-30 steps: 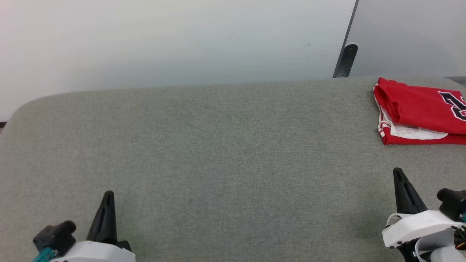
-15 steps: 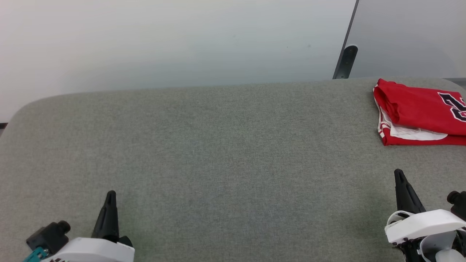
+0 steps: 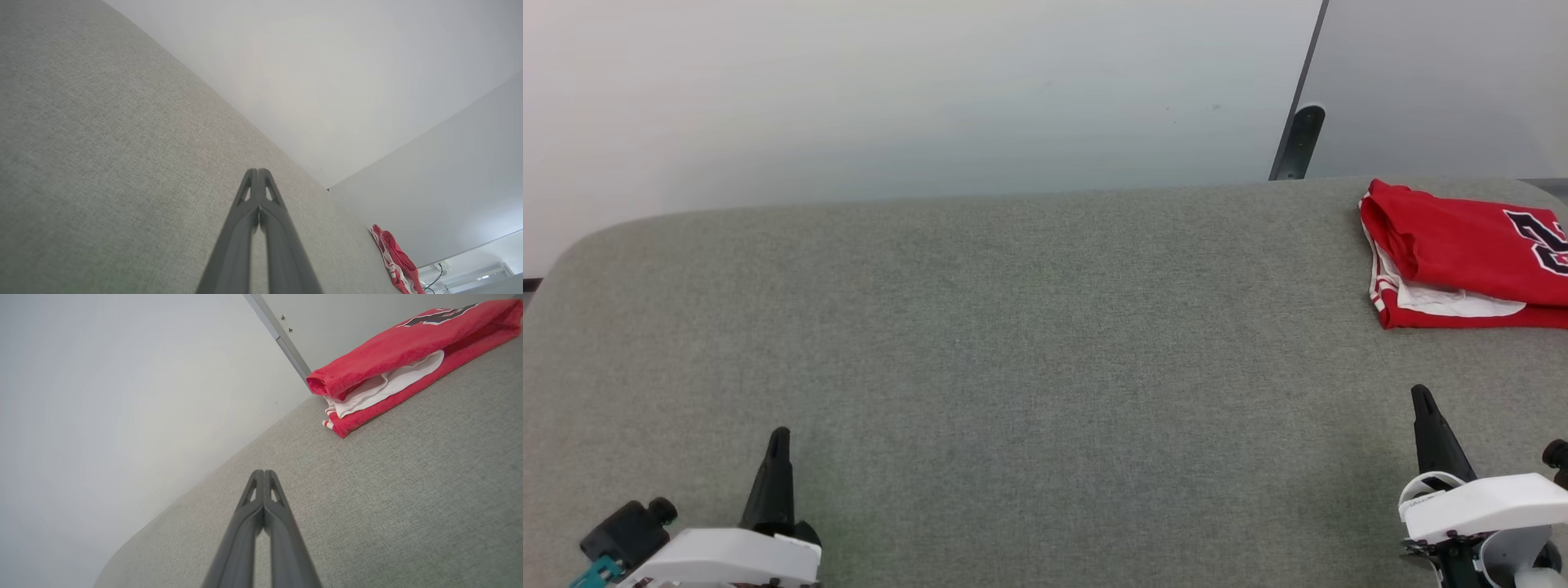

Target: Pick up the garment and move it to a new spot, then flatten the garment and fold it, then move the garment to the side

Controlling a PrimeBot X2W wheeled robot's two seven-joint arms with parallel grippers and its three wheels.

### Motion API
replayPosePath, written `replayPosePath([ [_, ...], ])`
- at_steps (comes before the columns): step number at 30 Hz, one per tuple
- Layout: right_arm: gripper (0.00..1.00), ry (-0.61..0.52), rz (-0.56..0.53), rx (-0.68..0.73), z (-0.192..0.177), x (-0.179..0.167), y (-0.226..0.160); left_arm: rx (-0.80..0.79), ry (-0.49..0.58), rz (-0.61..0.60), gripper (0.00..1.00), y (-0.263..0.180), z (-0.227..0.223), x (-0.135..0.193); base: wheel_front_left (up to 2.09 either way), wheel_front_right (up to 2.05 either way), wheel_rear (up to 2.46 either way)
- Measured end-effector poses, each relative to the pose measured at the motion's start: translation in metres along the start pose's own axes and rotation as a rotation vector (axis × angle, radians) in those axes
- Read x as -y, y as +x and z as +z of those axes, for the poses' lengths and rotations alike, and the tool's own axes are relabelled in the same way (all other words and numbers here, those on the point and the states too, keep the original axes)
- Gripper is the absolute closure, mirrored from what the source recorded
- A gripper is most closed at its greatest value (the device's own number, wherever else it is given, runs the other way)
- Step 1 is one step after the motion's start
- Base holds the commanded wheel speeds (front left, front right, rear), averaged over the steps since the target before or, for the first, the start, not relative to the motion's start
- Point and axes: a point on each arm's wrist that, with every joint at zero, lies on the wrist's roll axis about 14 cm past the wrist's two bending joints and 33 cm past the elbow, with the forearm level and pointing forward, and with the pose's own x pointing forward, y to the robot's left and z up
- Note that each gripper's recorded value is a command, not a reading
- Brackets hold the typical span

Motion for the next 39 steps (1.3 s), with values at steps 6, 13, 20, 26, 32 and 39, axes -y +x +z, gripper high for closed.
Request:
replayPosePath([
  [6, 1.00, 0.085, -0.004, 0.001, 0.001, -0.001, 0.000, -0.005, -0.078, 0.001, 1.00, 0.002, -0.001, 0.002, 0.00, 0.00, 0.00],
  [13, 1.00, 0.179, -0.003, -0.004, 0.000, -0.003, -0.001, -0.014, -0.160, 0.003, 1.00, 0.002, -0.003, 0.003, 0.00, 0.00, 0.00],
  [20, 1.00, 0.260, -0.009, -0.011, -0.002, -0.002, -0.003, -0.021, -0.239, 0.003, 1.00, 0.002, -0.004, 0.005, 0.00, 0.00, 0.00],
  [26, 1.00, 0.336, -0.008, -0.011, -0.001, -0.003, -0.004, -0.025, -0.314, -0.003, 1.00, 0.004, -0.004, 0.008, 0.00, 0.00, 0.00],
  [32, 1.00, 0.400, -0.006, -0.012, -0.001, -0.004, -0.005, -0.031, -0.372, -0.007, 1.00, 0.004, -0.005, 0.010, 0.00, 0.00, 0.00],
  [39, 1.00, 0.470, 0.001, -0.012, 0.000, -0.006, -0.005, -0.036, -0.440, -0.012, 1.00, 0.004, -0.006, 0.013, 0.00, 0.00, 0.00],
])
